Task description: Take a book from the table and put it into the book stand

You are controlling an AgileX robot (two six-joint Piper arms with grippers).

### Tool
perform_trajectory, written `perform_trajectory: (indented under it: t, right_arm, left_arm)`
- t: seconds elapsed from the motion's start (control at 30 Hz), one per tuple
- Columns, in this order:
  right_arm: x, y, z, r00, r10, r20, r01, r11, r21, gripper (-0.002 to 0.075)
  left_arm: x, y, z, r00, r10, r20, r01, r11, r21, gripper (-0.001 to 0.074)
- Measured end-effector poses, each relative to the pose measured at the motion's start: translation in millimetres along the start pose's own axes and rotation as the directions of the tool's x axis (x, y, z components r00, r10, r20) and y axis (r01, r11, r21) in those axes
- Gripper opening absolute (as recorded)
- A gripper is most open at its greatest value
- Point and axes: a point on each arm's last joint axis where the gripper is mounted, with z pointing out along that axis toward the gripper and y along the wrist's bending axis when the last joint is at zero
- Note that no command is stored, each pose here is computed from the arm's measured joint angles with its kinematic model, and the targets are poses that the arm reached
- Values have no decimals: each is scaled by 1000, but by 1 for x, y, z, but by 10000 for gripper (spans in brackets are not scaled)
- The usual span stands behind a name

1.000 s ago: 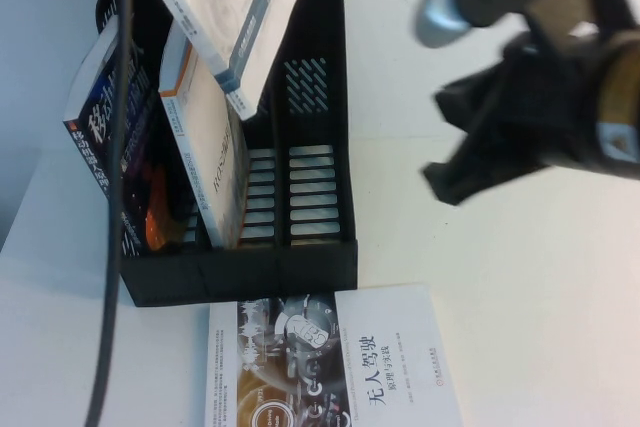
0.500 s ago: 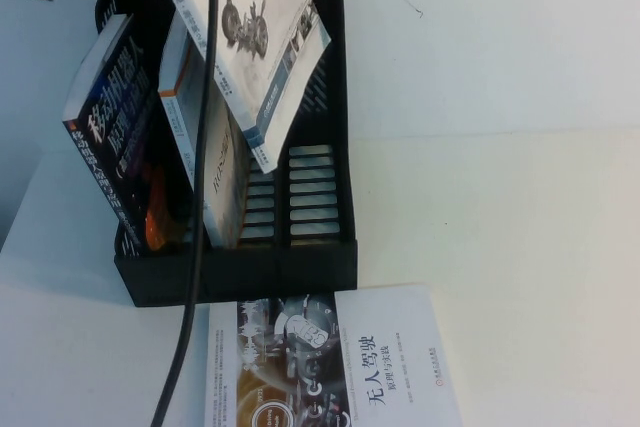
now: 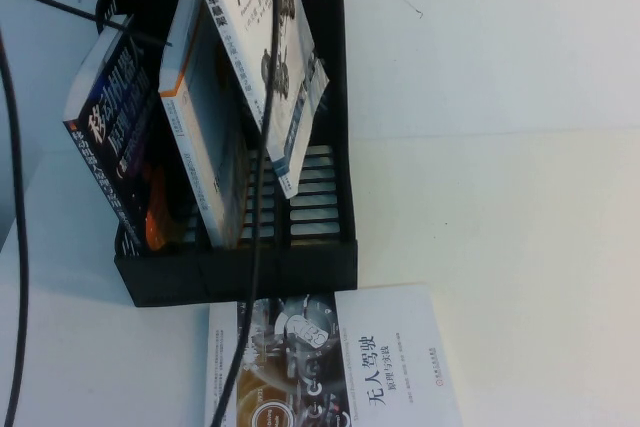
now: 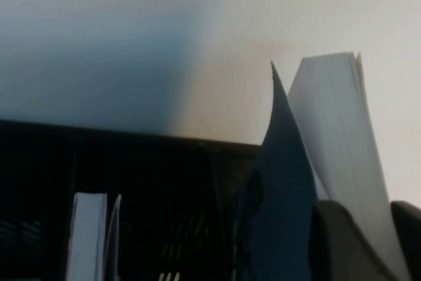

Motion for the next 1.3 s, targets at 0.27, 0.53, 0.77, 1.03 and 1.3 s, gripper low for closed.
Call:
perform_trajectory:
  t: [0.27, 0.53, 0.77, 1.03, 1.3]
  right_arm:
    - [0, 0, 0, 1000, 0, 0, 0, 1000, 0, 8]
    - [-1, 2, 0, 1000, 11, 16, -11, 1000, -19, 8]
    - [-2, 1, -1, 1000, 3, 21, -3, 1000, -21, 8]
    - [2, -14, -14, 999, -38, 3, 38, 997, 62, 8]
    - [14, -34, -41, 996, -23, 91, 18, 998, 64, 8]
  left_arm:
    - [20, -15, 19, 999, 45, -9, -46, 998, -39, 119]
    - [10, -20, 9, 996, 57, 64, -57, 998, -10, 408]
    - [2, -20, -14, 985, 149, 82, -145, 988, -52, 298]
    - [-37, -18, -136, 926, 266, 268, -224, 958, -178, 15]
    - [-38, -5, -239, 894, 331, 301, -263, 933, -245, 2]
